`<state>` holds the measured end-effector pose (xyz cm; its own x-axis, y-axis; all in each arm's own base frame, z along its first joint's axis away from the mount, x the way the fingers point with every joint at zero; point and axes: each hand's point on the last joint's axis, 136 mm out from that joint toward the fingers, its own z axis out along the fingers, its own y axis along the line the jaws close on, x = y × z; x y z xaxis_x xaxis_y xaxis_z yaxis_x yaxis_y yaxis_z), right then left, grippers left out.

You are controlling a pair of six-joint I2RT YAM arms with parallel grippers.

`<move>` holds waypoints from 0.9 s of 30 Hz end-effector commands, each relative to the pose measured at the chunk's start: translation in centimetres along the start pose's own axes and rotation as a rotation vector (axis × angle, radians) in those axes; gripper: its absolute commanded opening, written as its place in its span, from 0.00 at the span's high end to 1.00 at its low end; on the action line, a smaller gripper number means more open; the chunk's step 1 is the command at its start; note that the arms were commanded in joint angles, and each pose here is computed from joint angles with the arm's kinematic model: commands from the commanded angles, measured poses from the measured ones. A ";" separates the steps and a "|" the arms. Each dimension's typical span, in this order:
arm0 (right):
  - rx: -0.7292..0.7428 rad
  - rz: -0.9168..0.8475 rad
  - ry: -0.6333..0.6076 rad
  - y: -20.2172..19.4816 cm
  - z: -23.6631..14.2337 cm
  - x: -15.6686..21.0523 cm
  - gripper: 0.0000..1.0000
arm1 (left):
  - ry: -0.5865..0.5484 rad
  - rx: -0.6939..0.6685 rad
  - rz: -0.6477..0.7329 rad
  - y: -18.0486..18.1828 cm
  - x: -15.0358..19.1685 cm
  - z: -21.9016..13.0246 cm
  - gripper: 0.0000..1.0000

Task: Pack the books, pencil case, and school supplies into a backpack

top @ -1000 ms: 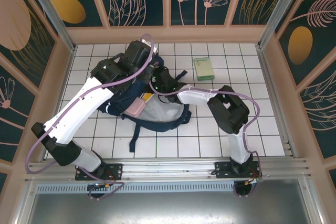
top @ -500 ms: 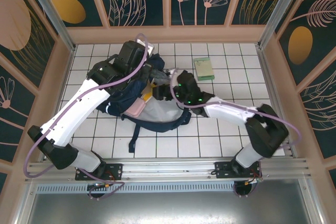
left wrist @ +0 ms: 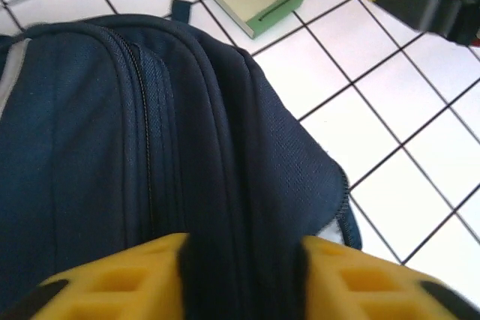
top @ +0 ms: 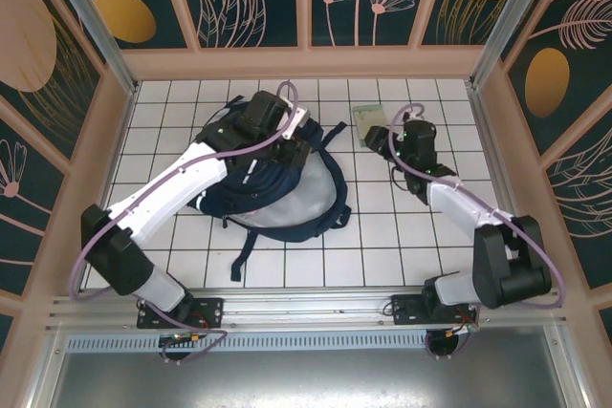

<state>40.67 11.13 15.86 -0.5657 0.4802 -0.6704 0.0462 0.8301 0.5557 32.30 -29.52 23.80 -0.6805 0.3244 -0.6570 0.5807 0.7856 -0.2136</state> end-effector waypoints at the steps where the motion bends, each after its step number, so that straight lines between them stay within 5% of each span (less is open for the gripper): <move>1: 0.060 0.141 0.042 -2.5 1.0 -0.9 0.27 | -0.109 0.150 0.006 -2.9 -4.4 -1.4 0.43; 7: 0.015 0.327 0.073 -3.0 2.9 -1.1 0.26 | -0.161 0.124 0.004 -3.2 -12.4 2.6 0.36; 12: -0.011 0.470 0.090 -4.2 4.1 -0.9 0.28 | -0.244 0.175 -0.052 -3.2 -17.5 12.0 0.34; 19: -0.009 0.580 0.111 -5.4 5.9 0.1 0.28 | -0.442 0.166 -0.230 0.3 -18.7 22.0 0.33; 27: -0.013 0.667 0.158 -6.1 8.0 1.5 0.29 | -0.517 0.178 -0.334 3.0 -18.2 27.1 0.32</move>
<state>44.63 8.69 6.25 -0.5452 0.8287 -0.1269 0.4460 0.4149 0.7931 56.44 -46.99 9.01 -0.6709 -0.1011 -0.7346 0.4361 0.7475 -0.5011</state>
